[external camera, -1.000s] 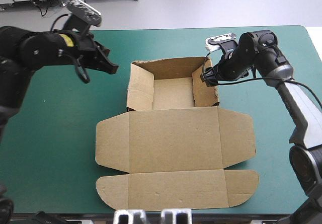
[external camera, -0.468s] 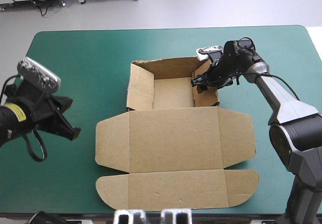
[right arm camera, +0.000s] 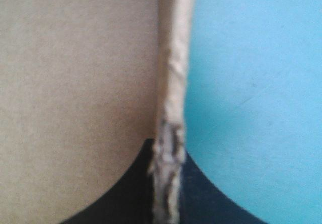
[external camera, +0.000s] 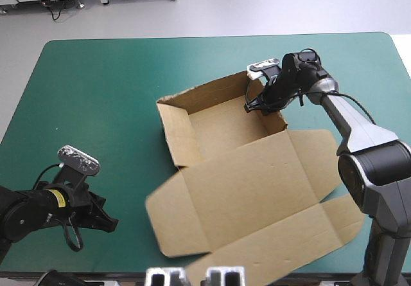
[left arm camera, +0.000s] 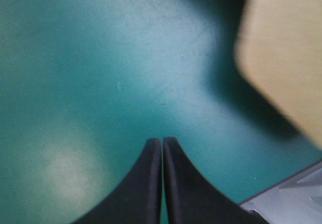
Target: Fold the box
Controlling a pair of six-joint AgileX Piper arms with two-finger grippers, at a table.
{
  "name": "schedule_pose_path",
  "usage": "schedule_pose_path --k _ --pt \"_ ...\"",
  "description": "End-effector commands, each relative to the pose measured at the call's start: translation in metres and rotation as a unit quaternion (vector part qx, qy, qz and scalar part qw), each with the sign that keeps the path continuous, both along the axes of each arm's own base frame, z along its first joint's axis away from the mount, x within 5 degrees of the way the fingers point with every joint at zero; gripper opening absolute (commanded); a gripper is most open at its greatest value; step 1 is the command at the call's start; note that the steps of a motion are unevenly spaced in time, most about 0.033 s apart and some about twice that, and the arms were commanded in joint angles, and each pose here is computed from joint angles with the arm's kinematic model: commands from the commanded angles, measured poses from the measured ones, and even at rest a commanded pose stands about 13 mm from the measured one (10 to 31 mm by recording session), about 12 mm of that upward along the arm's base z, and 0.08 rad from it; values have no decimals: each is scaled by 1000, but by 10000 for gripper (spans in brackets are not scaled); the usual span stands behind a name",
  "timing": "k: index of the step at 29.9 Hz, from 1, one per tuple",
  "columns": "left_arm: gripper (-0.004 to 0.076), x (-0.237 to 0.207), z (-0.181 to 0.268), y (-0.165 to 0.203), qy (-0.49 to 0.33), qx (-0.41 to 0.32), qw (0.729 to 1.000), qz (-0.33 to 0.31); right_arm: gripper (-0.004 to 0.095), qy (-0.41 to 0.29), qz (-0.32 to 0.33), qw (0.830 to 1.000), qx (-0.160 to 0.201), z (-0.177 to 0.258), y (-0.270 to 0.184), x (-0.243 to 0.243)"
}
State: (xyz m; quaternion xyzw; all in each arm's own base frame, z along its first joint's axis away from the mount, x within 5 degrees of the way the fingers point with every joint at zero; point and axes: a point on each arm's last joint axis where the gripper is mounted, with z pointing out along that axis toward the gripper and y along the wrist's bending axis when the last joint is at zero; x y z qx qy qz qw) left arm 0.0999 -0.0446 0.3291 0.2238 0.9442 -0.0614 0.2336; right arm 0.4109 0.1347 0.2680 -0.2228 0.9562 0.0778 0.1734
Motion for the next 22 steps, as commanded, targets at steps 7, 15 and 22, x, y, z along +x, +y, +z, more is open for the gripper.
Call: schedule_pose_path --k 7,15,22 --pt "-6 3 0 -4 -24 -30 999 5 -24 -185 -34 982 -2 117 -44 13" --pt "-6 1 -2 -3 -11 -24 1000 4 -24 -246 -160 956 -6 151 -152 21" --pt "-7 1 -2 -3 -7 -21 1000 3 -23 -231 -287 929 24 140 -259 10"
